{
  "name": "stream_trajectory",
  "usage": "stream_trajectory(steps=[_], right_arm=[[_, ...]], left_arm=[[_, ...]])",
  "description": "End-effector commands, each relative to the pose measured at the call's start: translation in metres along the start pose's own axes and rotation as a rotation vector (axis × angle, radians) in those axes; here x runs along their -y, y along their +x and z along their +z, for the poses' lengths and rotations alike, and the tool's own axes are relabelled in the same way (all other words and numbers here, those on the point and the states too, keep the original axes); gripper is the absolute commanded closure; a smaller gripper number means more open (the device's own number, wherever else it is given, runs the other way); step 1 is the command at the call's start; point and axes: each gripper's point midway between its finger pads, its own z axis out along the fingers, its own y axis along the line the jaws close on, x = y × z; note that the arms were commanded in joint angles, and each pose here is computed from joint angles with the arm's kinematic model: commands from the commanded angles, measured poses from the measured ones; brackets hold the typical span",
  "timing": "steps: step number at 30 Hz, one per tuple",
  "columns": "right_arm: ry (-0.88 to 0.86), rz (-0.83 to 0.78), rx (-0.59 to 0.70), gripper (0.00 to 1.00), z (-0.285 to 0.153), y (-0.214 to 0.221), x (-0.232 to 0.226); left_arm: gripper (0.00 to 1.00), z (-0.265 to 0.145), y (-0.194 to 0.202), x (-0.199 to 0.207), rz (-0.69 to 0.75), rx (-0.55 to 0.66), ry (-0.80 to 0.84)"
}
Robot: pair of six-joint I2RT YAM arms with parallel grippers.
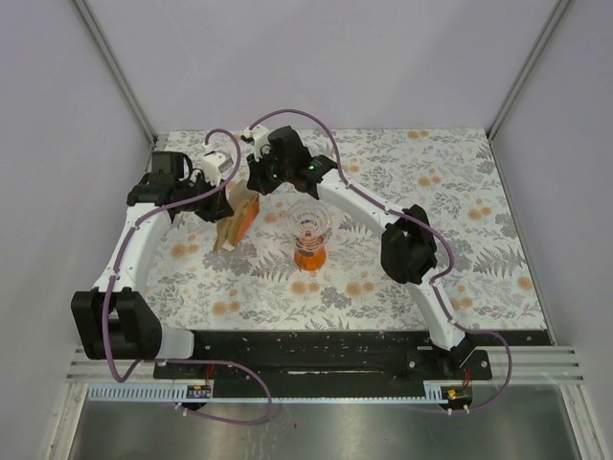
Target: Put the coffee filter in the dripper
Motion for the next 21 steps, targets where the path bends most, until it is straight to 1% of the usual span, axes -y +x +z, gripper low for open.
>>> stream_trajectory(steps=[1,3,4,7,10,14,16,17,18,21], right_arm=[[-0.033,-0.003,-0.008,1.0,0.0,-0.011,0.007],[-0.031,0.004,-0.023,1.0,0.002,-0.008,0.01],[-0.03,0.01,-0.029,1.0,0.003,-0.006,0.012],[-0.032,0.023,-0.028,1.0,0.003,-0.006,0.017],[-0.048,0.032,-0.021,0.89,0.001,-0.009,0.018],[-0.058,0.031,-0.021,0.82,0.002,-0.012,0.018],[-0.055,0.032,-0.03,0.73,0.003,-0.01,0.021],[-0.051,0.032,-0.034,0.66,0.003,-0.009,0.021],[-0.052,0.035,-0.035,0.62,0.001,-0.009,0.022],[-0.06,0.031,-0.024,0.56,0.0,-0.014,0.02]], left_arm=[[1.0,0.017,-0.006,-0.002,0.06,0.059,0.054],[1.0,0.025,0.0,-0.008,0.05,0.045,0.05],[1.0,0.024,0.002,-0.018,0.03,0.05,0.032],[1.0,0.03,0.004,-0.023,0.012,0.05,0.04],[1.0,0.034,0.005,-0.027,-0.007,0.054,0.041],[1.0,0.04,0.005,-0.029,-0.025,0.053,0.053],[1.0,0.043,0.005,-0.029,-0.035,0.051,0.068],[1.0,0.043,0.004,-0.028,-0.039,0.055,0.076],[1.0,0.044,0.005,-0.026,-0.045,0.053,0.083],[1.0,0.045,0.004,-0.028,-0.067,0.054,0.076]])
